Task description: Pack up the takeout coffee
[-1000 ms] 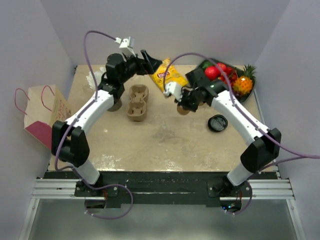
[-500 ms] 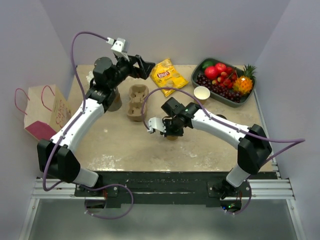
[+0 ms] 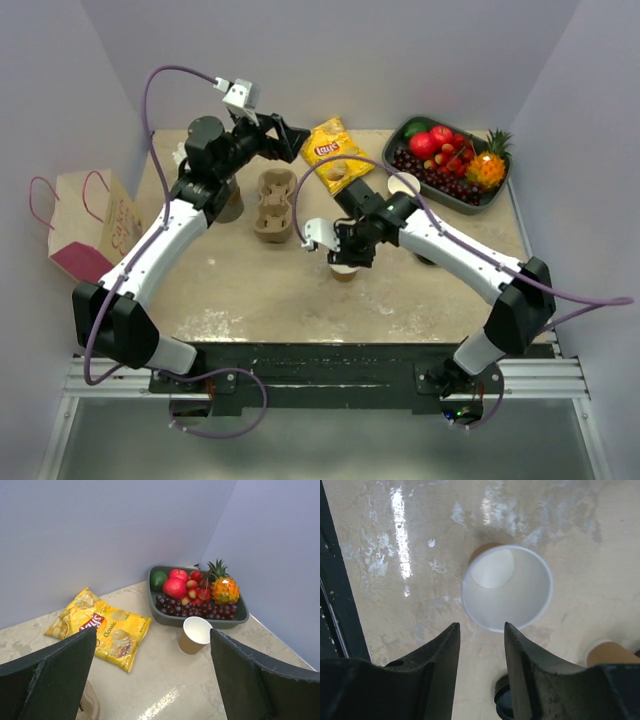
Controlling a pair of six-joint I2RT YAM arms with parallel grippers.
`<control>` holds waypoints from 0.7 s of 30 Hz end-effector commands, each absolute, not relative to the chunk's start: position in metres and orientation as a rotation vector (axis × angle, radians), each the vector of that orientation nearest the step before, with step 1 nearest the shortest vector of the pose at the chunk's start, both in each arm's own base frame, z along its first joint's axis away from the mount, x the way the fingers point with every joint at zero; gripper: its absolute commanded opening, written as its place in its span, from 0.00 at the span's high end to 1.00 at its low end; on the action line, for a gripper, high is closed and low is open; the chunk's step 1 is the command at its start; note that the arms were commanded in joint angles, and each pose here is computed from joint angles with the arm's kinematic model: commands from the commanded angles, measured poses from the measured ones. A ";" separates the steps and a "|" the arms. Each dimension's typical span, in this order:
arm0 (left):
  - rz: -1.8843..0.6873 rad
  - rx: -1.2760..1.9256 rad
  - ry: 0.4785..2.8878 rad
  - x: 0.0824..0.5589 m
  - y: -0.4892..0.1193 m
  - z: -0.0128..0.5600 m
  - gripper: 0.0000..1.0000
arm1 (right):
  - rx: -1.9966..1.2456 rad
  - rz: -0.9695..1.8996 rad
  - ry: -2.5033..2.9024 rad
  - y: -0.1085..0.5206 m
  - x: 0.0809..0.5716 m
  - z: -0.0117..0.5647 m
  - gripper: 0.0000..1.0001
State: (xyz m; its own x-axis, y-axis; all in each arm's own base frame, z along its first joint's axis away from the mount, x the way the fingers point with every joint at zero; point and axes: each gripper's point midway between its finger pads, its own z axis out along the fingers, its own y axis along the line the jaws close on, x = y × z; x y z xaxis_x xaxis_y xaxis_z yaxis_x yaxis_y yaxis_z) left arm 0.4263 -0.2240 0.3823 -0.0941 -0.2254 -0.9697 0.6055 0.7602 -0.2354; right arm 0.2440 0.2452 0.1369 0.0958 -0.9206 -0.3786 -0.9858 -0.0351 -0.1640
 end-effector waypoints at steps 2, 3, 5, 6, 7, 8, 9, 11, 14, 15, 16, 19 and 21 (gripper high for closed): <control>-0.737 0.371 1.436 0.408 -0.224 0.405 0.00 | -1.630 0.353 1.978 0.221 0.281 0.210 0.59; -0.745 0.390 1.430 0.405 -0.226 0.404 0.01 | -1.550 0.364 2.021 0.211 0.293 0.216 0.63; -0.754 0.412 1.429 0.402 -0.228 0.401 0.02 | -1.367 0.381 2.158 0.173 0.316 0.212 0.65; -0.766 0.428 1.432 0.400 -0.230 0.397 0.03 | -1.264 0.379 2.222 0.148 0.324 0.203 0.69; -0.767 0.429 1.435 0.399 -0.230 0.396 0.03 | -1.178 0.354 2.261 0.125 0.332 0.201 0.70; -0.770 0.429 1.438 0.399 -0.231 0.394 0.04 | -1.149 0.336 2.269 0.115 0.335 0.198 0.70; -0.770 0.433 1.436 0.399 -0.231 0.395 0.04 | -1.122 0.315 2.313 0.102 0.333 0.185 0.71; -0.772 0.435 1.436 0.400 -0.232 0.395 0.04 | -1.013 0.272 2.378 0.066 0.340 0.173 0.71; -0.775 0.436 1.434 0.404 -0.234 0.396 0.04 | -0.861 0.300 2.497 0.021 0.343 0.147 0.71; -0.779 0.439 1.434 0.404 -0.235 0.396 0.04 | -0.832 0.310 2.531 0.013 0.344 0.137 0.71; -0.780 0.440 1.436 0.407 -0.236 0.396 0.04 | -0.783 0.299 2.566 -0.003 0.344 0.131 0.70; -0.780 0.443 1.432 0.412 -0.238 0.396 0.04 | -0.748 0.280 2.630 -0.026 0.343 0.110 0.68; -0.775 0.451 1.436 0.417 -0.240 0.392 0.04 | -0.732 0.262 2.654 -0.033 0.344 0.099 0.67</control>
